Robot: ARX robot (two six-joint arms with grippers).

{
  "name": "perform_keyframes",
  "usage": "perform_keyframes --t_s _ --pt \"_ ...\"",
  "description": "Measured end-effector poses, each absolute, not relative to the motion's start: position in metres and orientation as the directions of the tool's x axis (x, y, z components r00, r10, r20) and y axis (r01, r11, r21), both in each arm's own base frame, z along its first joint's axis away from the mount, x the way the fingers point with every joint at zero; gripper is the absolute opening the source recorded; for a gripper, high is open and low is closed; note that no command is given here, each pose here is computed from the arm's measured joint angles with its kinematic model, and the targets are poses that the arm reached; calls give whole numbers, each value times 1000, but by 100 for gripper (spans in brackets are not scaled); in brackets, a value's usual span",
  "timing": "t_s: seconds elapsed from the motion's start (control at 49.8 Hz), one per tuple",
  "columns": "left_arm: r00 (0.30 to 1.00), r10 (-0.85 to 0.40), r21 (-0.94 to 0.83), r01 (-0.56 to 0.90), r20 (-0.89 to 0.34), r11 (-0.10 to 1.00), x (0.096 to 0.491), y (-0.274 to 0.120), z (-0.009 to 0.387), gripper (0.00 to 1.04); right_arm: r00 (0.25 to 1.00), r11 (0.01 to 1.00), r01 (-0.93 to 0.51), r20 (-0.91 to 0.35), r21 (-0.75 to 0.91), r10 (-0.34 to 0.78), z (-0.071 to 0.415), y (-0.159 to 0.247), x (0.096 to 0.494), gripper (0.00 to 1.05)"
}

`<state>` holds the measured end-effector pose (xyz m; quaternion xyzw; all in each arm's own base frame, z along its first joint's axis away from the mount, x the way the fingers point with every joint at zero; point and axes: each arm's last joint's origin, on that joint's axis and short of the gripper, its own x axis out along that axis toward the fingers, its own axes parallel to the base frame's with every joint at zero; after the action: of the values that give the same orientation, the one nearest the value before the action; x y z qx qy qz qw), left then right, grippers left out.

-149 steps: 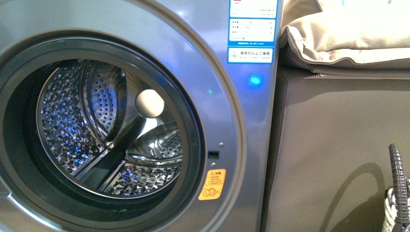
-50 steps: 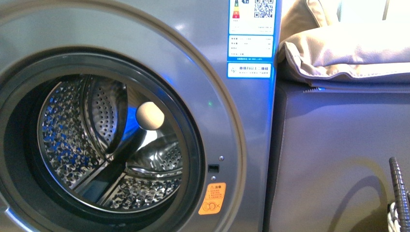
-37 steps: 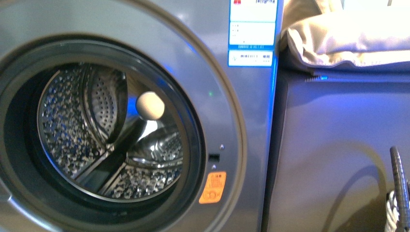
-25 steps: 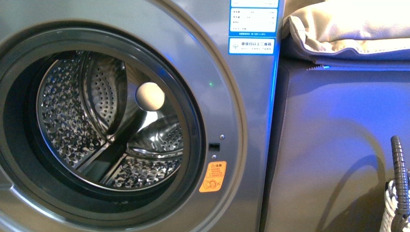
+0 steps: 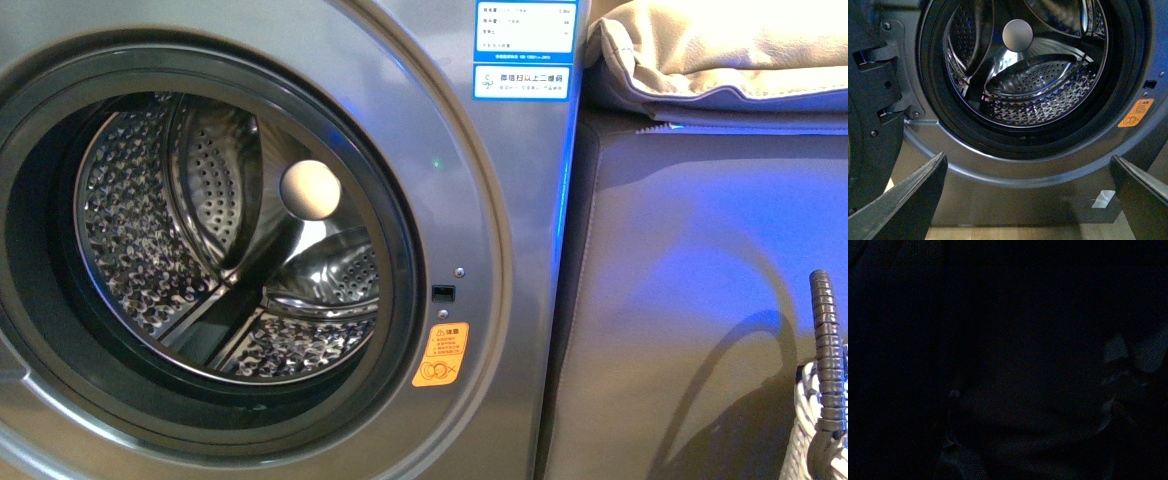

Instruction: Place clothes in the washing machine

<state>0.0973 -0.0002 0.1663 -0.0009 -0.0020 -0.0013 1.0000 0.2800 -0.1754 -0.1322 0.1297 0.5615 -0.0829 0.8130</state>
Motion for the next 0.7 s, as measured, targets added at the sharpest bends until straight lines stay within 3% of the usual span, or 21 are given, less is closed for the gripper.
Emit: perform_keyframes --t_s 0.703 --pt "1000 -3 -2 3 4 1000 97 0 166 98 340 962 254 -940 99 6 -169 -164 268 97"
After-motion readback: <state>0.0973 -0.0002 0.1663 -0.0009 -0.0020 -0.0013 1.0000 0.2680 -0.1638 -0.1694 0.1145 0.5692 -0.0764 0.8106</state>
